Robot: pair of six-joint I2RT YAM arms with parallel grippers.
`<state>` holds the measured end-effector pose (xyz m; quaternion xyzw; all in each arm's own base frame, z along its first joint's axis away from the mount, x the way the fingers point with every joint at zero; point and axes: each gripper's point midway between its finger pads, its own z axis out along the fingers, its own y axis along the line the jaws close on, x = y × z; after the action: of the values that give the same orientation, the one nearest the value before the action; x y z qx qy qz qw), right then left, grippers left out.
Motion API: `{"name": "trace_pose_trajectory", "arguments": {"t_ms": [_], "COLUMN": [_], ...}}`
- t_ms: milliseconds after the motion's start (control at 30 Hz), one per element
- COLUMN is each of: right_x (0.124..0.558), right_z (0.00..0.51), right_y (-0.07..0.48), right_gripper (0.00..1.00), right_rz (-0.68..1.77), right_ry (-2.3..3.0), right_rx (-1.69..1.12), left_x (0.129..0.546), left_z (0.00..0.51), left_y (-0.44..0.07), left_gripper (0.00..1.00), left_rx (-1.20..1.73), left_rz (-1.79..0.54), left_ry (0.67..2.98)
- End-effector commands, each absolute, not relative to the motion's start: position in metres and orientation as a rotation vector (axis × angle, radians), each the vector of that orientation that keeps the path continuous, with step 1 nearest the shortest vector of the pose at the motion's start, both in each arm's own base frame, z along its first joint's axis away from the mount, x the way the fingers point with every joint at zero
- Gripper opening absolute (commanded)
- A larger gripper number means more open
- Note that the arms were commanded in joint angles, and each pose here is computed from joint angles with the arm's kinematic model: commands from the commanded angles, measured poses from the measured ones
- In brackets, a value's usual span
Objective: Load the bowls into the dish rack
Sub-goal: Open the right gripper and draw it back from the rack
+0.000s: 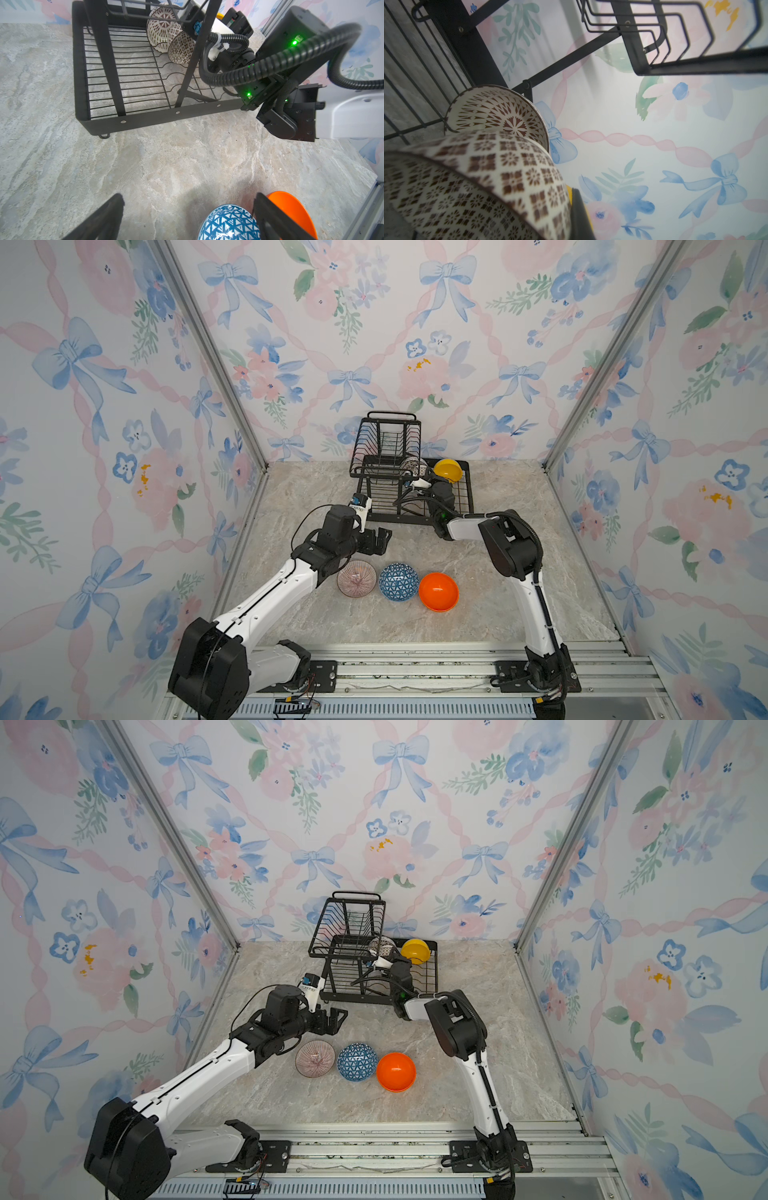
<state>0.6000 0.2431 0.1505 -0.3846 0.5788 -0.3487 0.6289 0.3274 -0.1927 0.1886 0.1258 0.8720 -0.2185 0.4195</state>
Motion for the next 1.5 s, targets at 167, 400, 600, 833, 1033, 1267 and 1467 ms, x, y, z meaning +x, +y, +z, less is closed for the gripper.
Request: {"name": "trace_pose_trajectory", "arguments": {"t_ms": [167,400,600,833,1033,1267,1467], "right_x": [0.604,0.604,0.606,0.61,0.61,0.608,0.608], "right_z": [0.189,0.178,0.167,0.156,0.147,0.142,0.137], "right_y": [0.229,0.241,0.25,0.257,0.259,0.26,0.263], "right_gripper": [0.0,0.0,0.0,0.0,0.0,0.04,0.07], "right_rz": [-0.826,-0.753,-0.736,-0.739,-0.742,-0.731,-0.727], "right_ry": [1.243,1.275,1.288,1.297,1.311,1.33,1.337], "right_rx": [-0.674,-0.702,-0.719,-0.743,-0.761,-0.769,-0.78], "left_x": [0.329,0.33,0.33,0.33,0.329,0.328,0.328], "left_z": [0.185,0.184,0.184,0.183,0.18,0.18,0.179], "left_y": [-0.196,-0.198,-0.199,-0.199,-0.199,-0.198,-0.198], "left_gripper": [0.98,0.98,0.98,0.98,0.98,0.98,0.98], "left_rx": [0.316,0.319,0.321,0.322,0.324,0.324,0.322], "left_rz": [-0.575,-0.582,-0.582,-0.582,-0.583,-0.582,-0.581], "left_ry": [2.21,2.215,2.214,2.217,2.224,2.225,2.225]}}
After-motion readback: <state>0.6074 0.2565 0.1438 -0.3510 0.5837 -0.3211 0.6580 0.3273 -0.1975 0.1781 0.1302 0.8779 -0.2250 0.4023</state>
